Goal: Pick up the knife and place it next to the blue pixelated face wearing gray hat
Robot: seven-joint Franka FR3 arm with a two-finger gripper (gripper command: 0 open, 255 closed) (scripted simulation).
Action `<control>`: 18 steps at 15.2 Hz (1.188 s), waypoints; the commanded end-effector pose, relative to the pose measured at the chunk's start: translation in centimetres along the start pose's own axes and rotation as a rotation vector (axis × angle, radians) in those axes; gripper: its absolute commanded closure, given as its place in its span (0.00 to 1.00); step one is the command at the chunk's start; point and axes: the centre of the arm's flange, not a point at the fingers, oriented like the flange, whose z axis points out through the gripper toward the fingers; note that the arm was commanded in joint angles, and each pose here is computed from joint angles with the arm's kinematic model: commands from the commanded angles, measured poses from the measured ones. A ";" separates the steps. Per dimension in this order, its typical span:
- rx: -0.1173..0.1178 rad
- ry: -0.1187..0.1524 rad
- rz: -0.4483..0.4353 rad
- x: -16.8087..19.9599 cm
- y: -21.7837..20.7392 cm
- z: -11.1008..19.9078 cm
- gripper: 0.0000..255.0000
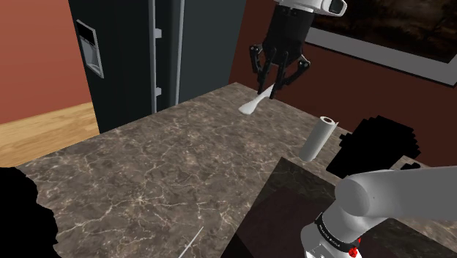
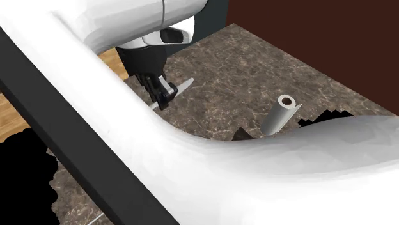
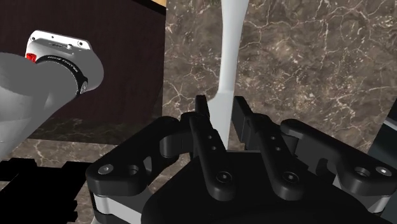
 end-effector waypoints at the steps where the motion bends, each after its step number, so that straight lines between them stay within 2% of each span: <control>1: 0.000 0.000 0.000 0.0 0.0 -1.1 1.00; 4: 0.000 0.000 0.000 0.0 0.1 -2.2 1.00; 18: 0.000 0.000 0.000 9.9 15.6 -2.1 1.00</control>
